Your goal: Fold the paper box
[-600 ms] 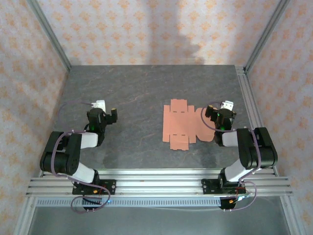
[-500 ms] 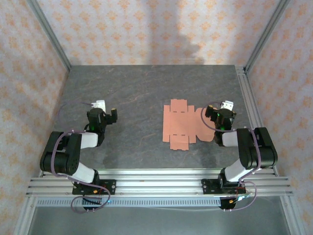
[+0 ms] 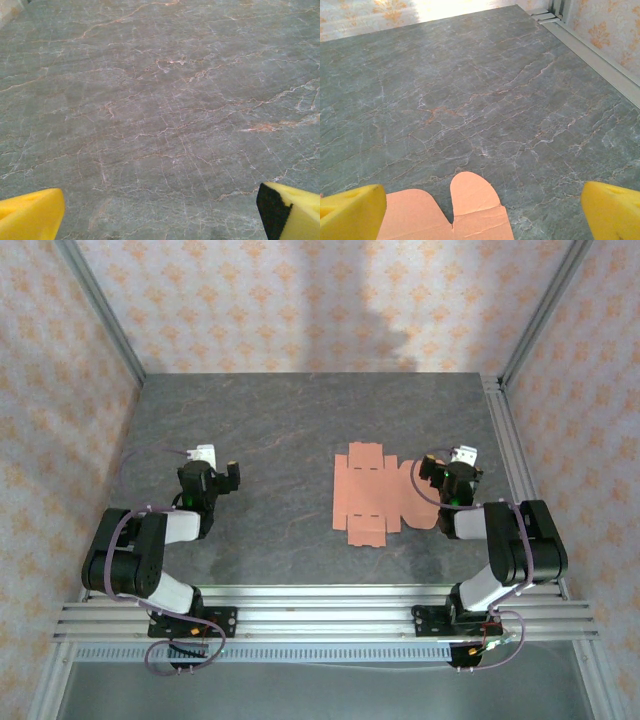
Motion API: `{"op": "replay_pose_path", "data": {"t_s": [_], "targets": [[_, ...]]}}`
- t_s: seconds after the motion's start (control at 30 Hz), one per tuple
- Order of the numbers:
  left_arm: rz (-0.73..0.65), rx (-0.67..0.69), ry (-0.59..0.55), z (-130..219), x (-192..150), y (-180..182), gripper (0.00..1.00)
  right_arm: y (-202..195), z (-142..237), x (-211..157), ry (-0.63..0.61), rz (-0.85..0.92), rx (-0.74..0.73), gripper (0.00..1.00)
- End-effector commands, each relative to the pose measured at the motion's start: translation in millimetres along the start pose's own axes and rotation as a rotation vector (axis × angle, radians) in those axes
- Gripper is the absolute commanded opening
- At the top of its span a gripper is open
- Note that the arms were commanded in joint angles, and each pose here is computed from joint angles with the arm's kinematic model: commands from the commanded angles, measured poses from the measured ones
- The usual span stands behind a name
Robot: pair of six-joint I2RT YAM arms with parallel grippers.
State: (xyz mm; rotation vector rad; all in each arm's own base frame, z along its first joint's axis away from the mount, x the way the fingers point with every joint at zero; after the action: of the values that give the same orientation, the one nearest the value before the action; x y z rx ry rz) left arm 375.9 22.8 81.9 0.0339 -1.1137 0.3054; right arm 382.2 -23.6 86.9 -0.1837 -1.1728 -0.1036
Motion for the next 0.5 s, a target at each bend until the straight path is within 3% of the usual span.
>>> {"op": "replay_pose_path", "data": {"t_s": [0.0, 0.47], "targets": [[-0.011, 0.0, -0.056, -0.5, 17.2, -4.7, 1.0, 0.1, -0.4, 9.7, -0.037, -0.004, 0.011, 0.99], [-0.02, 0.004, -0.051, 0.2, 19.9, -6.3, 1.0, -0.2, 4.9, 15.5, -0.052, -0.007, 0.017, 0.99]]}}
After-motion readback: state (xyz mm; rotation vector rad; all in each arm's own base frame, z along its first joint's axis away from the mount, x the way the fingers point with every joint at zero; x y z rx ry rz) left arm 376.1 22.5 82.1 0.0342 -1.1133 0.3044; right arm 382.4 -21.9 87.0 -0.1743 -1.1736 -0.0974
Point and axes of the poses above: each hand's point on the last joint's axis, 136 mm out from that joint toward the fingers, its own z axis back along the fingers, its own y axis along the line the jaws close on, x = y × z, the point moved 1 cm from there along z, back along the fingers, and after that the axes turned 10 degrees about z, right-handed, at the moved point
